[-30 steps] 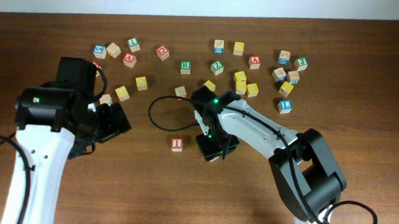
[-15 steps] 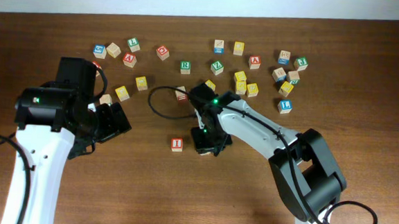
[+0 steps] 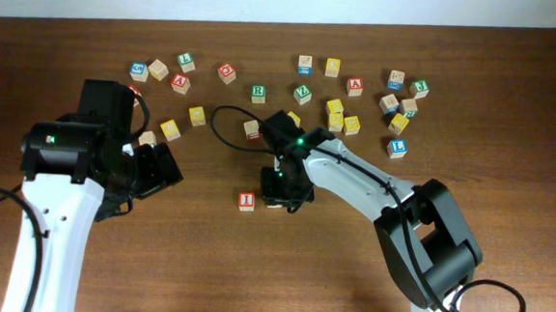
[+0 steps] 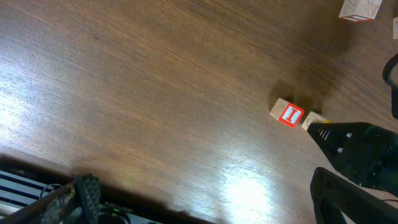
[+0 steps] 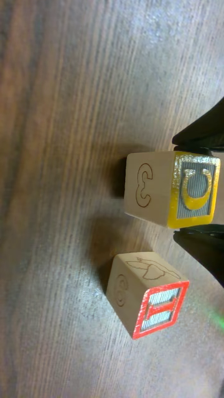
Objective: Spell out ICRA
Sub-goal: 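Carry the C block and lower it right of the I block, then release the C block and lift the right gripper away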
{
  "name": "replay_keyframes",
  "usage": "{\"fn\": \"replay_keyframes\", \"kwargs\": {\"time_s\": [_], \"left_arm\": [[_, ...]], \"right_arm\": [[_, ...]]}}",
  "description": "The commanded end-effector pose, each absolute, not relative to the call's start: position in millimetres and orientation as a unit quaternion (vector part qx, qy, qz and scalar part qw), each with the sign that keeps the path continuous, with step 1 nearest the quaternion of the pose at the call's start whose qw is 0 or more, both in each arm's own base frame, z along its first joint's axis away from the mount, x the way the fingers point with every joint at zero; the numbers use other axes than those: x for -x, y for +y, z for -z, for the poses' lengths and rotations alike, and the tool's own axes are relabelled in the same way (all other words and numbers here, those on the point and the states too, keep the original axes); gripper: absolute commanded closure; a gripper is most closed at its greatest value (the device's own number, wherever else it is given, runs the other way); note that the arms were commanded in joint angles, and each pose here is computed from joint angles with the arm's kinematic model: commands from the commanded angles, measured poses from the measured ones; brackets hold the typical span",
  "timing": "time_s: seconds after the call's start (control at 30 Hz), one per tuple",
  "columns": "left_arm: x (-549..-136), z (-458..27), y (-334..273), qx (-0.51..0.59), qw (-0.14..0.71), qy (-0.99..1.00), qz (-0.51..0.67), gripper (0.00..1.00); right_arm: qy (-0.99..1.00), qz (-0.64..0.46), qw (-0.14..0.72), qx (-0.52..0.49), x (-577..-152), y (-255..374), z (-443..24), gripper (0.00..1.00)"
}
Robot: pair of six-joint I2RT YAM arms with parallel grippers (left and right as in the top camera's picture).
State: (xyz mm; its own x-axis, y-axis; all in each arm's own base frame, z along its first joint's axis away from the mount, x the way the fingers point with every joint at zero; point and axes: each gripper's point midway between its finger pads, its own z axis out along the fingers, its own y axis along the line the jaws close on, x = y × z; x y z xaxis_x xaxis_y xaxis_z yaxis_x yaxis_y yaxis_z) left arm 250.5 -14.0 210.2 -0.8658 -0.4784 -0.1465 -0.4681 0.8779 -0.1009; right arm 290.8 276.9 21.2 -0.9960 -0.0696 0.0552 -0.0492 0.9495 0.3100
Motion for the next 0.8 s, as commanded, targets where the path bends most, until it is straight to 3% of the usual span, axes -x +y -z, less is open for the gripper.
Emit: {"fn": "replay_keyframes", "kwargs": {"time_s": [0.0,0.2,0.27,0.7,0.77], "left_arm": [[-250.2,-209.7,-10.6,0.257,0.084,0.962,0.026,0.01],[-250.2,-209.7,-10.6,0.257,0.084,0.962,0.026,0.01],[-250.2,-209.7,-10.6,0.257,0.084,0.962,0.026,0.01],[-250.2,-209.7,-10.6,0.257,0.084,0.962,0.026,0.01],[-250.2,-209.7,-10.6,0.257,0.084,0.962,0.026,0.01]], "right_arm": [[-0.985,0.164,0.043,-0.039,-279.7,285.9,-23.7,0.75],[-0.987,0.153,0.035,-0.043,-278.3,288.0,-22.4,0.74],[-0.987,0.153,0.035,-0.043,-278.3,288.0,-22.4,0.64],[-0.983,0.181,0.029,-0.012,-301.8,269.1,-34.3,0.63],[-0.978,0.207,0.027,-0.025,-305.6,267.9,-44.5,0.59]]}}
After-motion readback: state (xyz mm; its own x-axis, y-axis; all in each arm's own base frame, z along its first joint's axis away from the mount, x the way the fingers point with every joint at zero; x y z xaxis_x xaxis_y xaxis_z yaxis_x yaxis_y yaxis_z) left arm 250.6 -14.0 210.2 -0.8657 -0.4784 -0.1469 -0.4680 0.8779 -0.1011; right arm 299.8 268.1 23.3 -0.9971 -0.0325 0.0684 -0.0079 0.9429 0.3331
